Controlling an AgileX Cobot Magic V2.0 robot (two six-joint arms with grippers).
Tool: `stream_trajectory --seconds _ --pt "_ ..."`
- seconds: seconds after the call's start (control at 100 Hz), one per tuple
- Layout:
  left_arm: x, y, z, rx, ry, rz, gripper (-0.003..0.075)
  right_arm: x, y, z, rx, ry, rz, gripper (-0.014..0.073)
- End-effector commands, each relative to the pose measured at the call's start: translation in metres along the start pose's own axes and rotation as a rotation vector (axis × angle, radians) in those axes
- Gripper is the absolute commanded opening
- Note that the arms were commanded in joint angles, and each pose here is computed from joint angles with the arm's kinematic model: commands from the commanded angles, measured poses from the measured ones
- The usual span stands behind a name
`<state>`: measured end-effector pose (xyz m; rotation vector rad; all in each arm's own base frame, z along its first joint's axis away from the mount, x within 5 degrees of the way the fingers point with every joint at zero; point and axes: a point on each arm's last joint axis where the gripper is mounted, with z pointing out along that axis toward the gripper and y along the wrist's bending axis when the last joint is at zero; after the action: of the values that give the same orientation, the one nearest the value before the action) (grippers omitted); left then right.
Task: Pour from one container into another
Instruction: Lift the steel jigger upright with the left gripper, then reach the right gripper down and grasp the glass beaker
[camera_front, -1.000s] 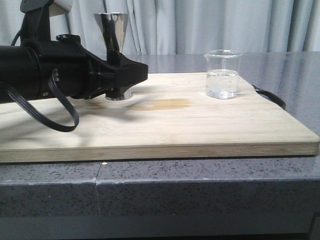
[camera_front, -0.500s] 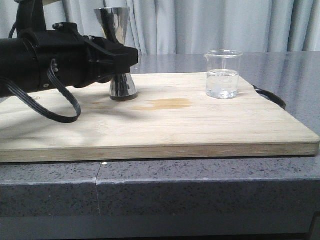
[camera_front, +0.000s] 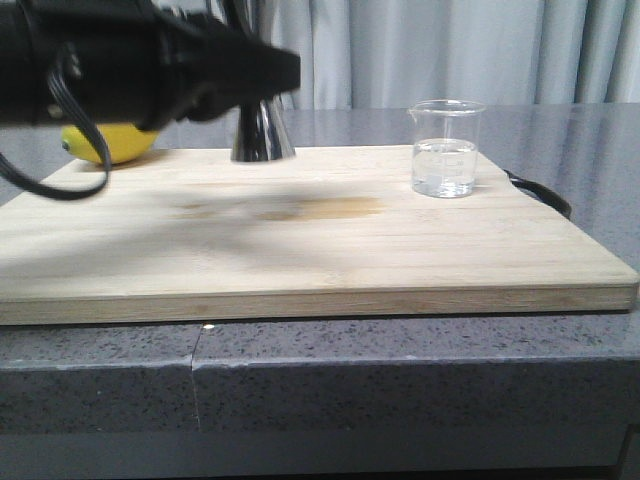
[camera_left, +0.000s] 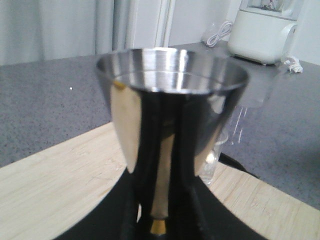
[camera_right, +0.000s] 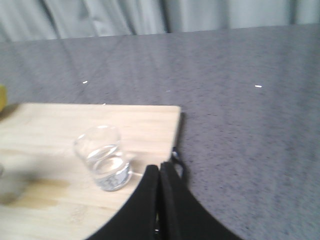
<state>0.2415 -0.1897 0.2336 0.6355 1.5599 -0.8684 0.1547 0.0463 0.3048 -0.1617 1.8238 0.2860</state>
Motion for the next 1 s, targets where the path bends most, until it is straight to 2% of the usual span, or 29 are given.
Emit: stream_trajectory --seconds 0.0,0.07,0.17,0.22,0.29,0.37,0.46,0.68,0.99 --pt "-0.037 -0.013 -0.01 0.037 -0.142 0.0 -0.002 -0.01 0.007 0.007 -0.041 -0.091 -0.065 0.0018" --pt "-0.044 -0.016 -0.015 0.034 -0.15 0.016 -0.002 -0.006 0.009 0.017 -0.052 -0.062 -0.071 0.0149" --pt "-0.051 -0.018 -0.019 0.028 -0.156 0.026 -0.002 0.001 0.01 0.033 -0.056 -0.027 -0.069 0.0436" --pt "-0.052 -0.019 -0.021 0.03 -0.158 0.032 -0.002 0.005 0.01 0.04 -0.054 -0.005 -0.068 0.0551" --pt "-0.053 -0.02 -0.021 0.035 -0.153 0.041 -0.002 0.009 0.01 0.048 -0.053 0.02 -0.068 0.0634" --pt "-0.052 -0.021 -0.021 0.043 -0.147 0.02 -0.002 0.014 0.01 0.056 -0.054 0.024 -0.068 0.0631" --pt "-0.052 -0.021 -0.021 0.05 -0.142 0.016 -0.002 0.018 0.011 0.063 -0.071 -0.034 -0.086 0.0631" --pt "-0.052 -0.021 -0.021 0.048 -0.138 0.017 -0.002 0.031 0.027 0.076 -0.181 -0.16 -0.156 0.0631" --pt "-0.051 -0.021 -0.021 0.047 -0.136 0.017 -0.002 0.041 0.033 0.099 -0.235 -0.247 -0.163 0.0631"
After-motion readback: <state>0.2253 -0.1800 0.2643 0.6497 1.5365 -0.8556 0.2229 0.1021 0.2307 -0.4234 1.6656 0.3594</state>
